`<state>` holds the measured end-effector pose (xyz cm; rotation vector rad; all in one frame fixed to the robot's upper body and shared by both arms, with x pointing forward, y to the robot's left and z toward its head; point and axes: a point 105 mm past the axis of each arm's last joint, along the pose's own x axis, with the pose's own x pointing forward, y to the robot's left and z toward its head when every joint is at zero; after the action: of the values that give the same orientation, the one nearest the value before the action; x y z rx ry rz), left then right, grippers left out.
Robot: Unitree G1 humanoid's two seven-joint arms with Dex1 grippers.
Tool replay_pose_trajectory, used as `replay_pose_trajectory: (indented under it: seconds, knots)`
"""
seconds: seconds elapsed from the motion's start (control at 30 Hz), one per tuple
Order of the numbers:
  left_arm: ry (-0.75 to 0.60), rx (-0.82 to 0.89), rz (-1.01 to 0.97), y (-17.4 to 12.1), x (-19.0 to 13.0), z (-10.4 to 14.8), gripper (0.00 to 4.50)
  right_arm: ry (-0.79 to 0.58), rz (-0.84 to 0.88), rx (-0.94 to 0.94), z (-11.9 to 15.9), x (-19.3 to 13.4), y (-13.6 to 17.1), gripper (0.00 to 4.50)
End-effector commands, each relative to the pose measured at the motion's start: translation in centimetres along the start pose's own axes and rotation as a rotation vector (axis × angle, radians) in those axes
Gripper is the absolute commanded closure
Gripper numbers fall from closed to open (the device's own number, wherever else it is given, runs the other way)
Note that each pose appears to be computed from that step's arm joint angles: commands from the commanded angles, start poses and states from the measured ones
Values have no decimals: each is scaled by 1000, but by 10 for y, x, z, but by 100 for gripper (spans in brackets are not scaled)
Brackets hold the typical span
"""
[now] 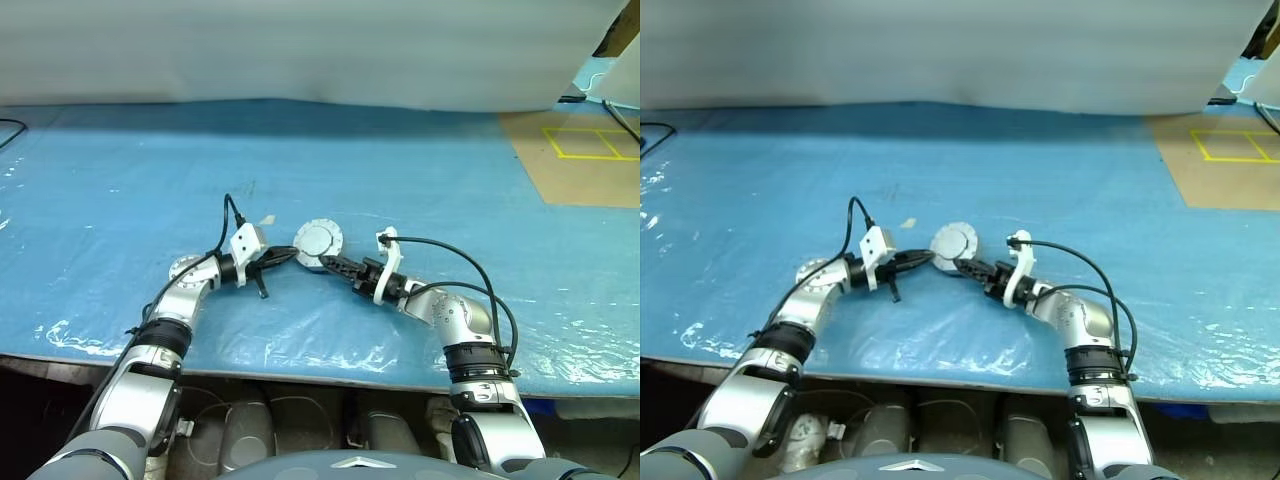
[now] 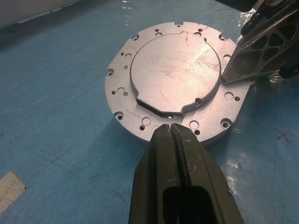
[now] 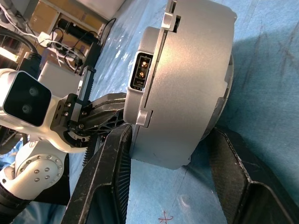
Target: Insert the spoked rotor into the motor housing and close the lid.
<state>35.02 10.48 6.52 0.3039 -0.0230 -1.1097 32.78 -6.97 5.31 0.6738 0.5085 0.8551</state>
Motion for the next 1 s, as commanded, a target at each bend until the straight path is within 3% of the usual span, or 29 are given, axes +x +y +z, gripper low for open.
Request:
replay_pose_trajectory:
  seconds: [0.03,0.1,0.27,0.33,0.47,0.67,0.8,0.9,1.0]
  knots:
    - [10,-13,-29,-7,2,-4,446,15,-39,21,-8,-2,-10,248]
    - [-45,-33,-24,-5,3,6,446,12,-43,29,-8,-2,-10,248]
    - [-346,-194,-34,-1,-6,60,446,4,-68,61,-9,-3,-14,248]
    - [-384,-255,-44,-4,-12,69,446,-10,-70,84,-7,-4,-15,248]
    - [-327,-350,-73,-12,-25,65,446,-28,-15,109,-2,-5,-5,248]
    - [-282,-656,150,19,-43,38,446,-87,201,71,23,-7,45,248]
    - [-348,-764,289,40,-57,33,446,-87,302,5,39,-9,75,248]
    - [-413,-840,241,31,-65,38,387,-82,374,-25,53,-8,96,248]
    - [-467,-923,125,16,-69,49,291,-79,400,-33,59,-6,105,248]
